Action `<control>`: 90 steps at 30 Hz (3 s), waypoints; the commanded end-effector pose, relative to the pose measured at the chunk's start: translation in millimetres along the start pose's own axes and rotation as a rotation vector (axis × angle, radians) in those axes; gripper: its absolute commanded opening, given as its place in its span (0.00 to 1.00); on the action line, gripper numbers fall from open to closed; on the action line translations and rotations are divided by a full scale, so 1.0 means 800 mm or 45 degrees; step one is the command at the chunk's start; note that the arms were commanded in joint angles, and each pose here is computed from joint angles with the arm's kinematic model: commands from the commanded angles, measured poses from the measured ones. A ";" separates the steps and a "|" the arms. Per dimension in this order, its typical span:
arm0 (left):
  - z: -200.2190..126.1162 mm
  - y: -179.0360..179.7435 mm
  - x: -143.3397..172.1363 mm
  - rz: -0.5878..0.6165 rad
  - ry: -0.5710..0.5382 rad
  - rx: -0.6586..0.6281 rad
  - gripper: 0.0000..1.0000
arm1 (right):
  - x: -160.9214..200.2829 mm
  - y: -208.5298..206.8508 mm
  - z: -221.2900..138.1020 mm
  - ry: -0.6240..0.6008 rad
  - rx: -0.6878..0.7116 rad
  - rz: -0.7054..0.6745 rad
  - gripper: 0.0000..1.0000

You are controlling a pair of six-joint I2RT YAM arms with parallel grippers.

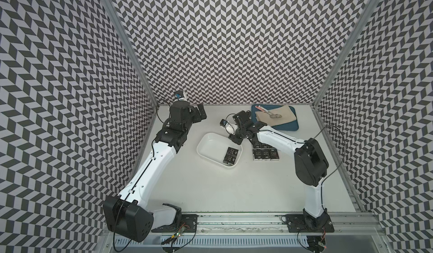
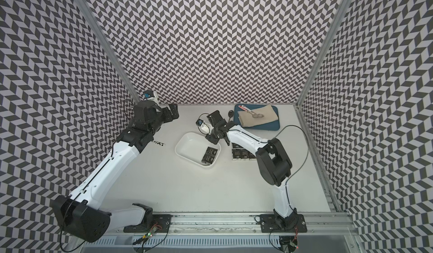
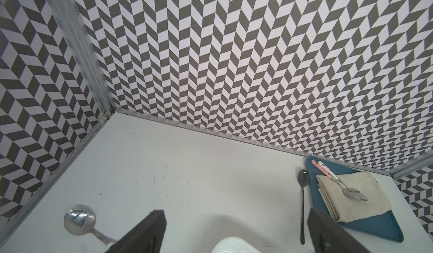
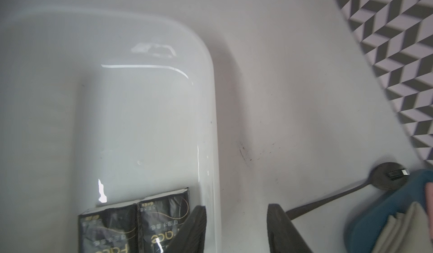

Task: Take the pocket tissues out of the storage box
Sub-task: Adjust the storage box at the center of the board, then adjust the pocket tissues in the storage box.

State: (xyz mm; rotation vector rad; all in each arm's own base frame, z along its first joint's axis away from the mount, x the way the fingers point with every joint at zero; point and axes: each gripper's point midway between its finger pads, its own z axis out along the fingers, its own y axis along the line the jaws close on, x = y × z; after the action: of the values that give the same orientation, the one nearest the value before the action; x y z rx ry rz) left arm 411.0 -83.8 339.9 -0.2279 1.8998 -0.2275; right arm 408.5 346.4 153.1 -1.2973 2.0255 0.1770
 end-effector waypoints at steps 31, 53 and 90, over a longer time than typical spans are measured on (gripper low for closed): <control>-0.002 0.022 -0.035 -0.053 -0.059 -0.014 0.99 | 0.077 0.152 0.030 0.429 -0.278 -0.081 0.49; -0.009 0.022 -0.042 -0.051 -0.079 -0.011 0.99 | 0.111 0.151 0.096 0.514 -0.238 -0.018 0.43; -0.014 0.010 -0.043 -0.068 -0.079 0.034 0.99 | -0.051 0.054 0.064 -0.097 -0.043 0.655 0.25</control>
State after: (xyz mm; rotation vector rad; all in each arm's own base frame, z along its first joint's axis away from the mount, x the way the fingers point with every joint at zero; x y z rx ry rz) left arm 416.4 -64.3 352.5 -0.2713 1.8751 -0.2549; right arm 399.3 410.8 84.3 -0.8161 2.3606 0.3748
